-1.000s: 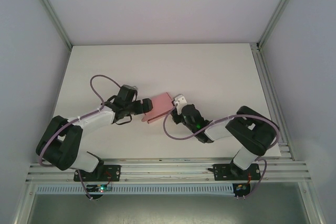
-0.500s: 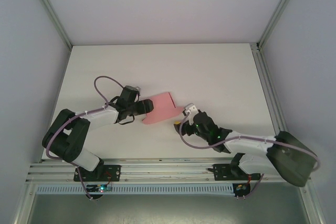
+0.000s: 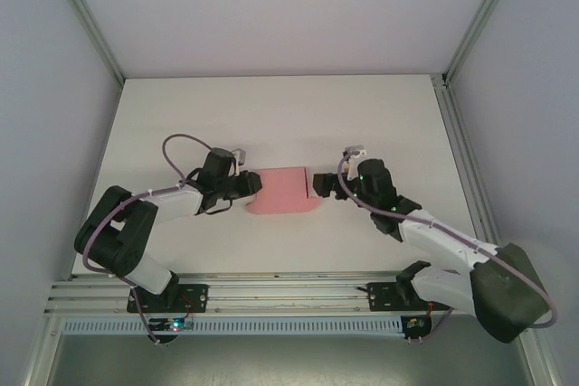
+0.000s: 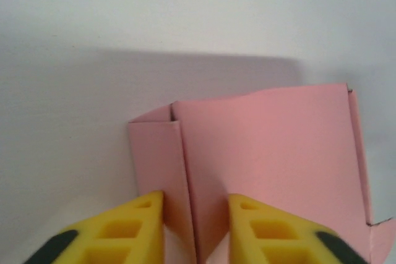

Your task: Assemble paper box

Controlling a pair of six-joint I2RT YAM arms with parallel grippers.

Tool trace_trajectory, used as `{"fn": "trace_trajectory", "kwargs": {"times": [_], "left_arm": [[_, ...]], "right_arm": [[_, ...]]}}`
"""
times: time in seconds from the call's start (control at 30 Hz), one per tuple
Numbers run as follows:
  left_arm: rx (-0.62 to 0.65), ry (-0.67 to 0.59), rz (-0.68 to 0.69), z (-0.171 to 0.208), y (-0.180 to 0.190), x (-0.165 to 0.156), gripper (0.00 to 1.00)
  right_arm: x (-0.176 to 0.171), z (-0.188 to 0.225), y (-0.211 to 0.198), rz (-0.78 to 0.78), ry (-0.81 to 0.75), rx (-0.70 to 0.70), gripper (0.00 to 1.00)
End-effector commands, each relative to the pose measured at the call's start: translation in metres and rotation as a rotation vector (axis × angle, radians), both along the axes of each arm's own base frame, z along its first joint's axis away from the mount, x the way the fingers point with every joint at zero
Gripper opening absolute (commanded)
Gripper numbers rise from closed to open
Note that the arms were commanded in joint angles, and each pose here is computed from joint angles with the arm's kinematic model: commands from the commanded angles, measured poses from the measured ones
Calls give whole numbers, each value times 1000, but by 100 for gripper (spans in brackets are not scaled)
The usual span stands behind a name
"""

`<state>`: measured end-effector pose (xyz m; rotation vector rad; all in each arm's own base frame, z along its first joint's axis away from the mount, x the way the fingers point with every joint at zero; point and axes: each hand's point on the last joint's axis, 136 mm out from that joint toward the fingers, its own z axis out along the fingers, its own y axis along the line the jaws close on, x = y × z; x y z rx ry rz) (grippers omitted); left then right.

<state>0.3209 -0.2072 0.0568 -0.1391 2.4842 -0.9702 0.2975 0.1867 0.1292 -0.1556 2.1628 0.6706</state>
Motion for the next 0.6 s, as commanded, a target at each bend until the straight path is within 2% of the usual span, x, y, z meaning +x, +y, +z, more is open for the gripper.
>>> {"fn": "trace_trajectory", "kwargs": {"times": [0.0, 0.1, 0.33, 0.57], "left_arm": [[-86, -3, -10, 2, -2, 0, 22], [-151, 8, 0, 0, 1, 0, 15], [-265, 17, 48, -2, 13, -2, 8], [-270, 4, 73, -3, 18, 0, 6]], "right_arm": [[-15, -5, 24, 111, 196, 150, 98], [-17, -11, 34, 150, 300, 202, 97], [-23, -40, 53, 203, 514, 262, 92], [-22, -58, 74, 241, 611, 341, 87]]}}
